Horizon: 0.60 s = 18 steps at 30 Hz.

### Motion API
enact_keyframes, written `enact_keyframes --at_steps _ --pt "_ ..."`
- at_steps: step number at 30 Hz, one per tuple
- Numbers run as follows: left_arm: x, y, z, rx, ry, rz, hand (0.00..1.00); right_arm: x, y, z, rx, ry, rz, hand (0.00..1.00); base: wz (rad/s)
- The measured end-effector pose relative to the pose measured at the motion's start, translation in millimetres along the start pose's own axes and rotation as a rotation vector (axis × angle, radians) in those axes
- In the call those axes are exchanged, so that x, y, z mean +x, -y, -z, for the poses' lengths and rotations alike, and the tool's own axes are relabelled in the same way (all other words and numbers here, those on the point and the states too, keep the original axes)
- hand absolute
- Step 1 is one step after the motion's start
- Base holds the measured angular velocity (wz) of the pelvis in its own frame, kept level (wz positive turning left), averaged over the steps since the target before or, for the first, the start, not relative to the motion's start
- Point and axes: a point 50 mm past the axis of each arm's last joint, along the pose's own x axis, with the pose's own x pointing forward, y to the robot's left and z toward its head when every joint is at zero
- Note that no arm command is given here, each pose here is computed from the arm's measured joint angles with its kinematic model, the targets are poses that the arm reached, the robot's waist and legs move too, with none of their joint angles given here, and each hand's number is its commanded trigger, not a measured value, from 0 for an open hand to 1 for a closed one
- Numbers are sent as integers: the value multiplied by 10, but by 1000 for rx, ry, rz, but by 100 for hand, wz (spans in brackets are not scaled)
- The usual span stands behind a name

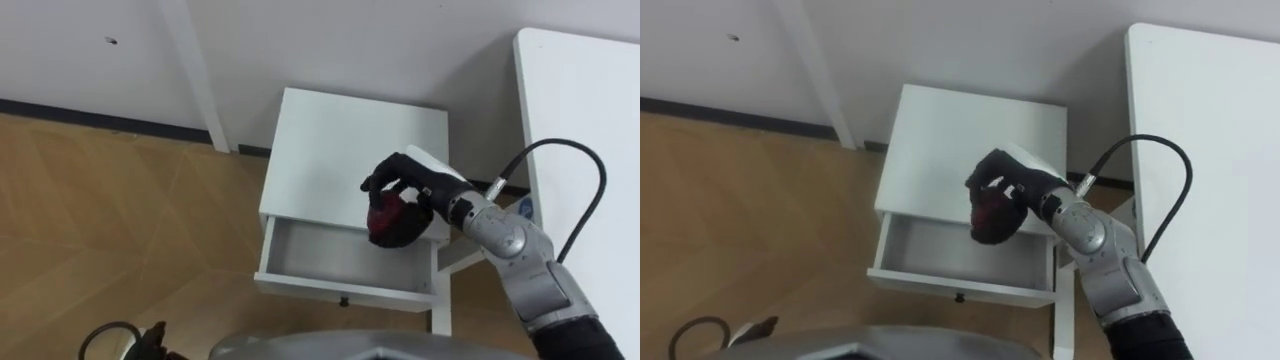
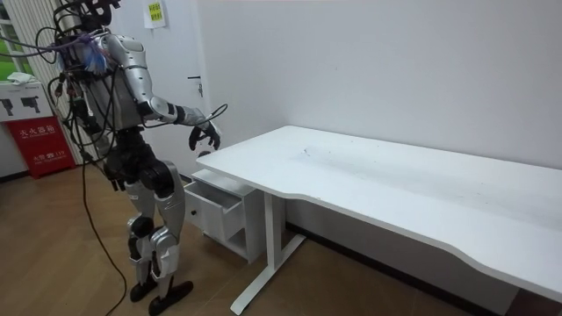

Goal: Put apple and close drawer

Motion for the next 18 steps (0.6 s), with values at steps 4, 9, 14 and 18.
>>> enact_keyframes --at_steps 4,9,14,18 --pt "0 0 -2 0 1 0 0 -9 -31 15 9 -5 -4 0 0" --pt "0 -1 -3 -1 1 0 0 -19 -55 30 15 -10 -8 0 0" --pt "0 0 -1 -1 0 0 0 -26 -65 43 18 -14 -10 0 0" --pt "0 -1 -4 -5 2 0 0 -30 -55 61 22 -20 -3 0 0"
